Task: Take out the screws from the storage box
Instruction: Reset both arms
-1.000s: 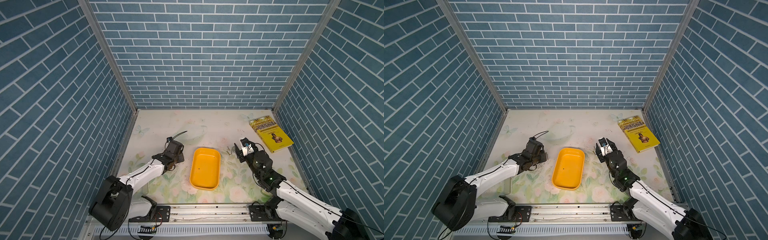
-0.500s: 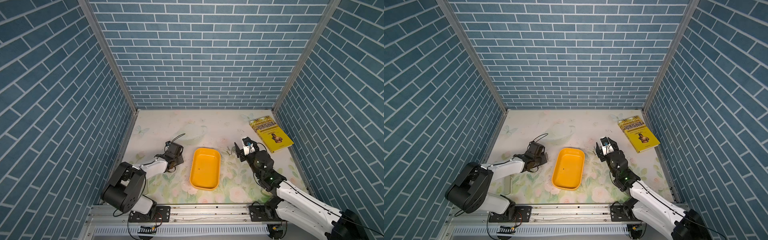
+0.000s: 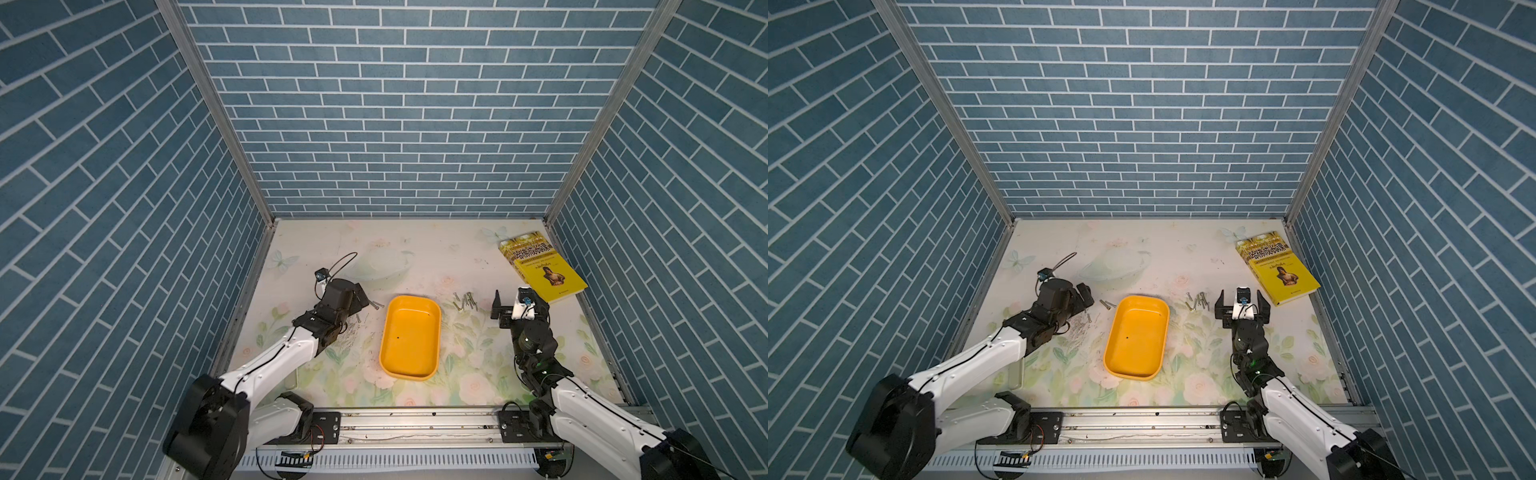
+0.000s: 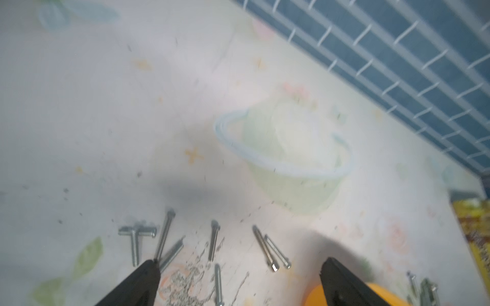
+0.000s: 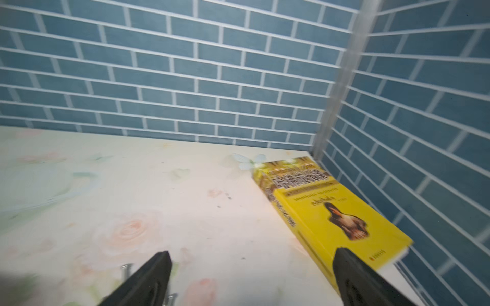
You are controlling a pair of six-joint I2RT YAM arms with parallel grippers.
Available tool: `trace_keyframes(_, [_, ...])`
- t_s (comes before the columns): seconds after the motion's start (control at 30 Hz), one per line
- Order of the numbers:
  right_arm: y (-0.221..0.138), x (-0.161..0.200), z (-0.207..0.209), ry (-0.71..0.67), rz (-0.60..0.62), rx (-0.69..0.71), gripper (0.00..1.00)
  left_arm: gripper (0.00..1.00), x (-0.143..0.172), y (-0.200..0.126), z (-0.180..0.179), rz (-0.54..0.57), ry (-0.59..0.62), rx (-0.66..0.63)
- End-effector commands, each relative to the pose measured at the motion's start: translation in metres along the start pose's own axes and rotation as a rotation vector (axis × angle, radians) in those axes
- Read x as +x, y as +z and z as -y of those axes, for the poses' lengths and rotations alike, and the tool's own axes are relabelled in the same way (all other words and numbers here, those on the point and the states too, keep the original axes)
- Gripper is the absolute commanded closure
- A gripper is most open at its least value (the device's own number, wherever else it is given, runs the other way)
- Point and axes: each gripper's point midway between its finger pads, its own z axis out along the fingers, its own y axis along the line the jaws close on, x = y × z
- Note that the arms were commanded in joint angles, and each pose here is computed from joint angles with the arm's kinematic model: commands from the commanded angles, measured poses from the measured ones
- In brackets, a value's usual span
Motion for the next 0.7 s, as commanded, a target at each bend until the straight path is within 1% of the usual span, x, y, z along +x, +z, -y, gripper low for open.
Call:
trace_keyframes(0.0, [-0.001,-0.015,0.049,0.107,0.075,0.253,0.0,0.0,-0.055,-0.032,-0.02,0.267,-0.097,-0.129])
trace_keyframes(0.07, [0.005,0.0,0.058,0.075,0.04,0.288,0.0,0.0,-0.07,-0.045,-0.034,0.361,-0.131,-0.18])
trace_keyframes(0.13, [0.016,0.027,0.066,0.049,-0.054,0.344,0.02,0.0,-0.083,-0.054,-0.044,0.448,-0.1,-0.238])
trace_keyframes(0.17, [0.025,0.03,0.062,0.028,-0.089,0.342,0.01,0.0,-0.088,-0.057,-0.046,0.481,-0.078,-0.258])
trace_keyframes(0.2, [0.038,0.029,0.043,-0.032,-0.098,0.231,0.0,0.0,-0.092,-0.06,-0.051,0.508,-0.044,-0.293])
trace_keyframes(0.23, [0.047,0.026,0.031,-0.069,-0.088,0.177,0.0,0.0,-0.093,-0.06,-0.055,0.52,-0.017,-0.326])
trace_keyframes(0.3, [0.059,0.025,0.018,-0.09,-0.083,0.127,0.0,0.0,-0.091,-0.051,-0.059,0.507,0.068,-0.352])
trace_keyframes(0.37, [0.069,0.019,0.0,-0.12,-0.049,0.029,0.0,0.0,-0.087,-0.044,-0.078,0.495,0.1,-0.432])
trace_keyframes(0.4, [0.075,0.022,-0.01,-0.152,-0.053,-0.026,0.0,0.0,-0.086,-0.04,-0.091,0.492,0.105,-0.48])
trace_keyframes(0.43, [0.083,0.025,-0.02,-0.188,-0.063,-0.069,0.0,0.0,-0.086,-0.035,-0.1,0.498,0.12,-0.502])
trace_keyframes(0.47, [0.09,0.029,-0.02,-0.202,-0.069,-0.072,0.0,0.0,-0.084,-0.03,-0.106,0.497,0.157,-0.508])
trace_keyframes(0.5, [0.099,0.033,-0.017,-0.177,-0.118,-0.067,0.0,0.0,-0.084,-0.024,-0.112,0.503,0.19,-0.506])
trace_keyframes(0.53, [0.1,0.032,-0.012,-0.148,-0.112,-0.077,0.0,0.0,-0.084,-0.017,-0.118,0.5,0.224,-0.502])
trace_keyframes(0.6, [0.097,0.033,0.002,-0.07,-0.089,-0.075,0.0,0.0,-0.082,-0.007,-0.134,0.509,0.216,-0.503])
trace_keyframes(0.67, [0.099,0.04,0.012,0.028,-0.089,-0.165,0.0,0.0,-0.072,0.003,-0.144,0.499,0.231,-0.45])
